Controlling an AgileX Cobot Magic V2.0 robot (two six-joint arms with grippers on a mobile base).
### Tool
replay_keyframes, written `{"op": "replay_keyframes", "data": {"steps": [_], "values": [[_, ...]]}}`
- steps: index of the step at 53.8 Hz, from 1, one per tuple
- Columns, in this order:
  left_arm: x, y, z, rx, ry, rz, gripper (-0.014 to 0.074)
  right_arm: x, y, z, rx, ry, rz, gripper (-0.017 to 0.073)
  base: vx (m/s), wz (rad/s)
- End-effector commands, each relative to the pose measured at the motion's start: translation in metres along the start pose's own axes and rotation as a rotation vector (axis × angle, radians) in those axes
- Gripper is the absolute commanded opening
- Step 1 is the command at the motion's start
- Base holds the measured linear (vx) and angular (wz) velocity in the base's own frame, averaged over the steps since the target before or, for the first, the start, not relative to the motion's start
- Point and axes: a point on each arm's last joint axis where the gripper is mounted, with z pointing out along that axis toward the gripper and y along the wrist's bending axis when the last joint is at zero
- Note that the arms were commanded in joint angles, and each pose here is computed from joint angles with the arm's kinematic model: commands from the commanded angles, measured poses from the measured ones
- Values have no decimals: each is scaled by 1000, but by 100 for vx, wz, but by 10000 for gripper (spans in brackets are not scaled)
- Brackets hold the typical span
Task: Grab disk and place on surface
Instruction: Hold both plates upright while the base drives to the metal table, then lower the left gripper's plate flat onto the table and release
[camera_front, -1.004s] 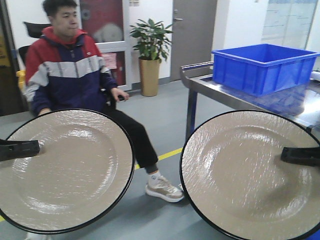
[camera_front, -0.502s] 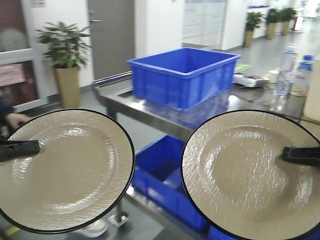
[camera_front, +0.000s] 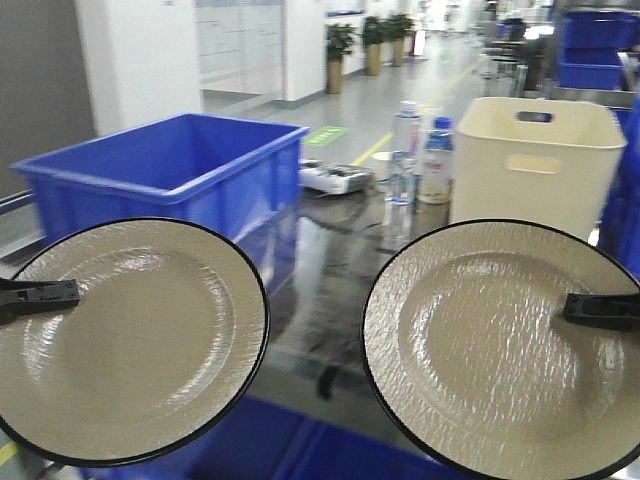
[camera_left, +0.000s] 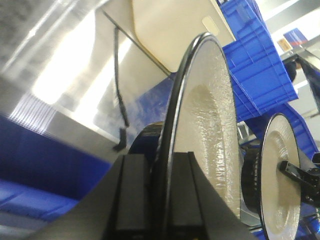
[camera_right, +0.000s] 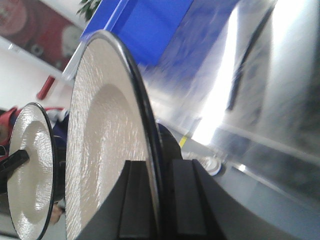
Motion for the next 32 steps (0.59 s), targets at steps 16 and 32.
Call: {"op": "replay_keyframes", "data": {"steps": [16, 32], "values": [[-8, -35, -8, 159, -63, 8, -8, -11, 24, -10, -110, -99, 0, -9, 35, -60], [-8, -35, -8, 159, -63, 8, -8, -11, 24, -10, -110, -99, 0, -9, 27, -56]]}}
